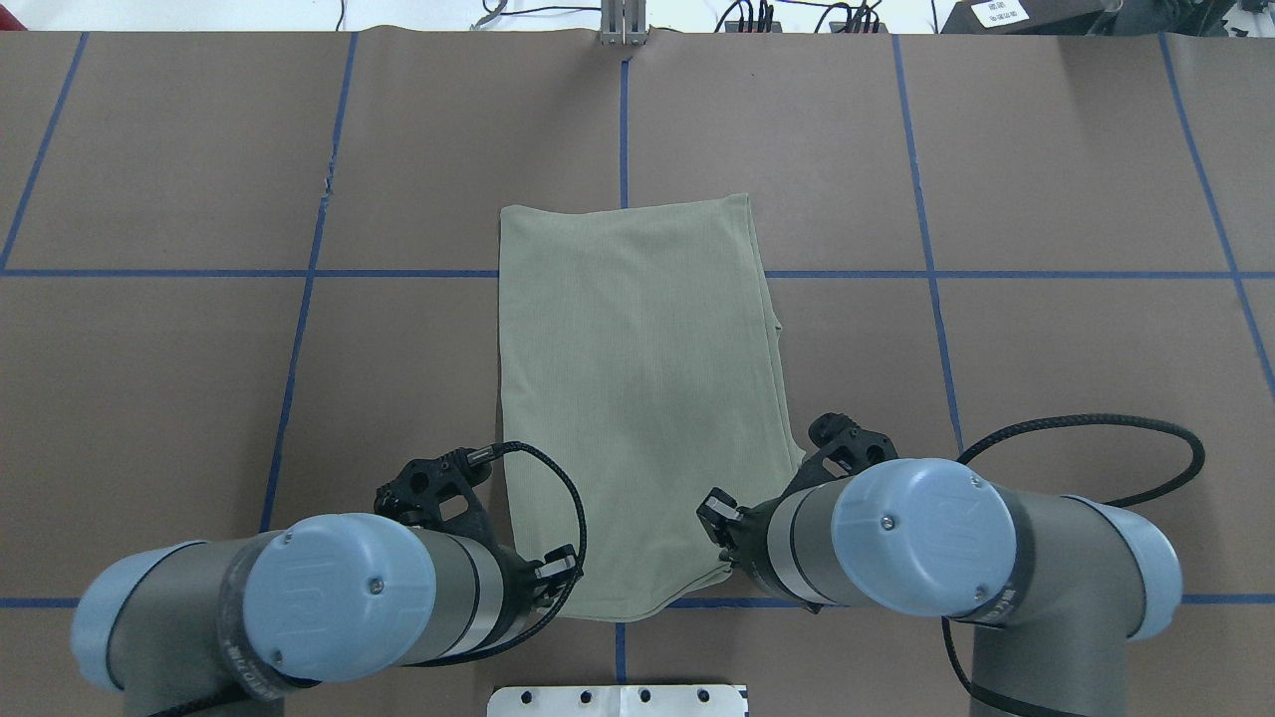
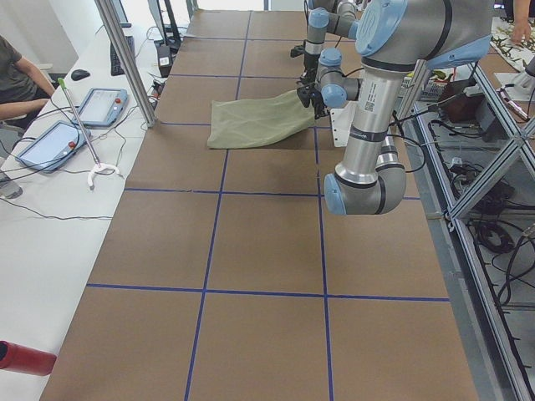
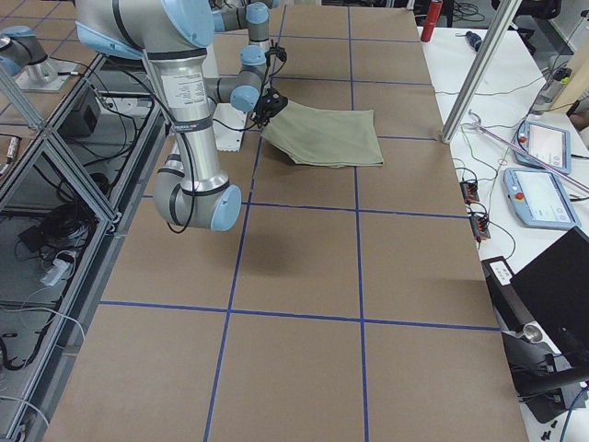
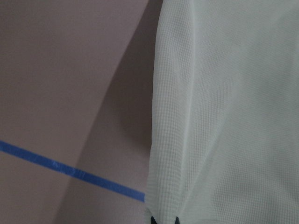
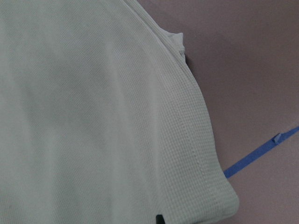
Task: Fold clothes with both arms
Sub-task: 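Grasp the bundle's near end with both grippers, then lift the near end with both grippers and fold it onto the far half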
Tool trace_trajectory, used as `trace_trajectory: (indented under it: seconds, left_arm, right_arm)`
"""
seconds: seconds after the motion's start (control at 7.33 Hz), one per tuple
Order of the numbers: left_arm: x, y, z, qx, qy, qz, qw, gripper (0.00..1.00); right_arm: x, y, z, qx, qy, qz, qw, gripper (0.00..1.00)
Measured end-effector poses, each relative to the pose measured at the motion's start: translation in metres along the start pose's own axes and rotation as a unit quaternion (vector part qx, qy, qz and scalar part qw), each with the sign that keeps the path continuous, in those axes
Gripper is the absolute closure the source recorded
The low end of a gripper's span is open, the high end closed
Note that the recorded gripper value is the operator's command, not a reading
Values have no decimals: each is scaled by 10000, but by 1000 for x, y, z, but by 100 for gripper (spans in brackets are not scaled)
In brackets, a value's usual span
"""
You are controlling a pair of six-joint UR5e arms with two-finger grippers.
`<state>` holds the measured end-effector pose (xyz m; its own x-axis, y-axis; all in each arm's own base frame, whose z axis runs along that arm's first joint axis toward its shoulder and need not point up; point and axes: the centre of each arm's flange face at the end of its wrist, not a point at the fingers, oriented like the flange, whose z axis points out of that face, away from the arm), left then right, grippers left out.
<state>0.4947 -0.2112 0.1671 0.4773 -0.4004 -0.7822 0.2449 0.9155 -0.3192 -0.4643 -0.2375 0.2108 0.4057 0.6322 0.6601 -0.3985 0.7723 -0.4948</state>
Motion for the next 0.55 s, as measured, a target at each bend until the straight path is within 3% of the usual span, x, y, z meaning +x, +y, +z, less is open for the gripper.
trace_trajectory:
  seconds: [0.27,0.55]
  left_arm:
    - [-3,5,-24,-44,-17,24,10000,100]
    - [2,-11,-24,114,-14,-24,9999,100]
  right_arm:
    - [4,2,-18,-128,-91,1,9999,100]
    - [-10,-15,-20,40,-225,110,9997,100]
